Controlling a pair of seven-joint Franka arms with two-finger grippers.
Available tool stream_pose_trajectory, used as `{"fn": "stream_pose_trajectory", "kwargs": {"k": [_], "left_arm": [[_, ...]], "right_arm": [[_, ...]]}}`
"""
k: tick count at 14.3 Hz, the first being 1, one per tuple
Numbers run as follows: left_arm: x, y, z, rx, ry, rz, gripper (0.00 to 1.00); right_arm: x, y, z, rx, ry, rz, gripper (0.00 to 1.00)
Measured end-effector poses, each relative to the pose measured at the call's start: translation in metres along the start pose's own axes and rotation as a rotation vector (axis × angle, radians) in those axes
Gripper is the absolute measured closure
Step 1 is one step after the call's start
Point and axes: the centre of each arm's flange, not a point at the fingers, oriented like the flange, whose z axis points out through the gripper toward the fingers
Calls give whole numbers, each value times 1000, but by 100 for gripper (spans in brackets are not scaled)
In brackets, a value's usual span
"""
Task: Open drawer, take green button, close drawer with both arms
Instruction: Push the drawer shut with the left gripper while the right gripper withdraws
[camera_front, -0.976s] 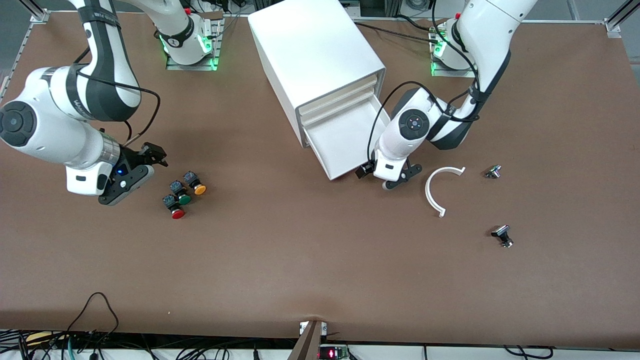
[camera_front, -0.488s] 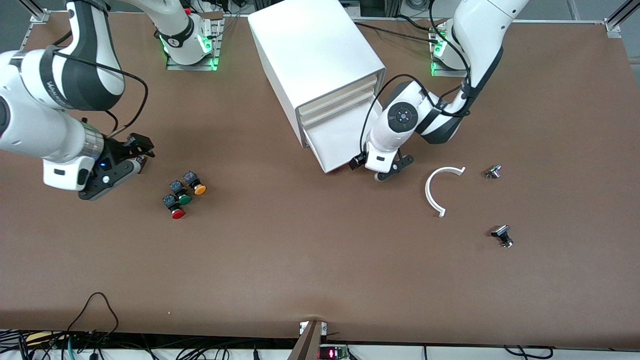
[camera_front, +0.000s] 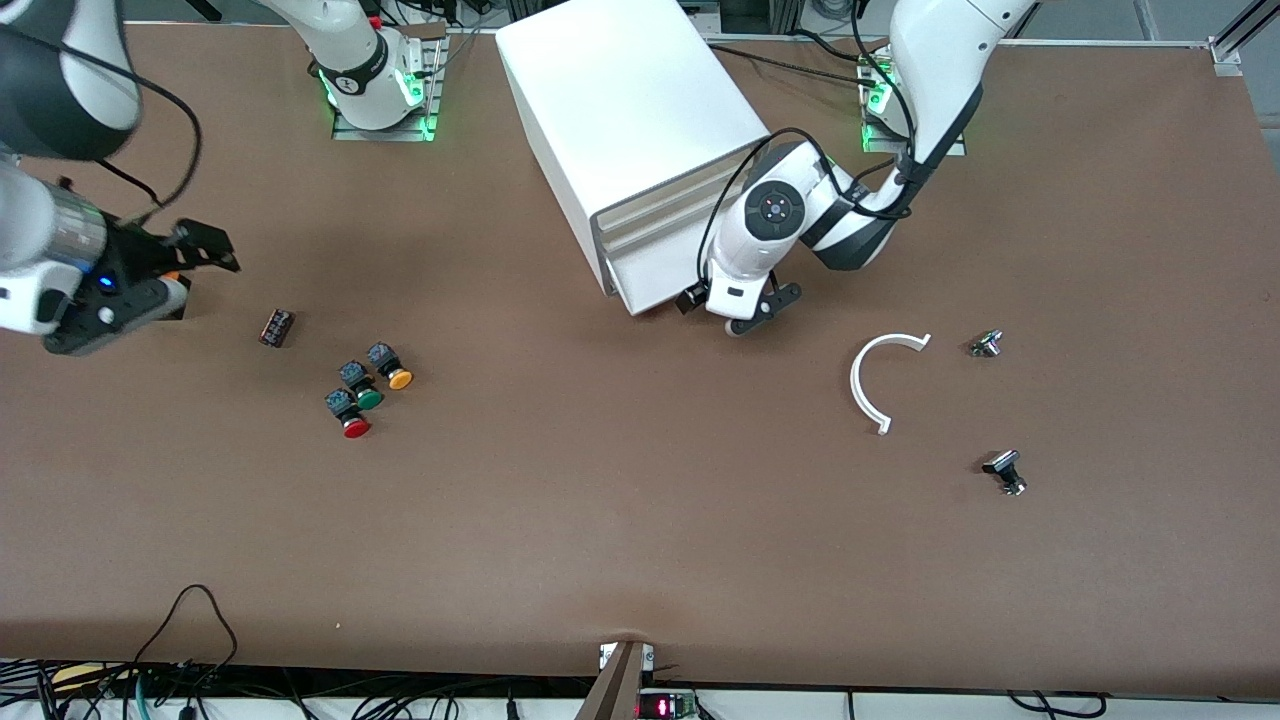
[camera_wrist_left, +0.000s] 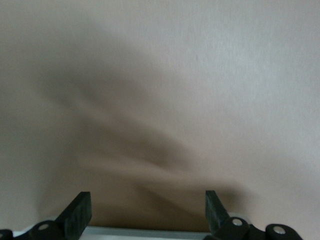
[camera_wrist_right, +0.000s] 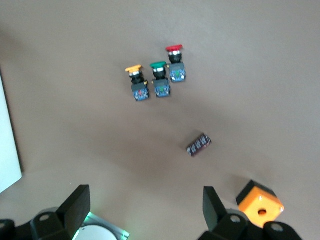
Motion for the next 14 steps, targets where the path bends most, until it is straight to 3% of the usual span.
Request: {"fn": "stream_pose_trajectory", "kwargs": {"k": [7, 14], "left_arm": [[-41, 8, -1, 5, -26, 8, 0], [-60, 5, 4, 21, -39, 32, 0]], "right_arm": [[-31, 4, -28, -61, -17, 63, 0], [-27, 5, -20, -69, -33, 269, 0]]}}
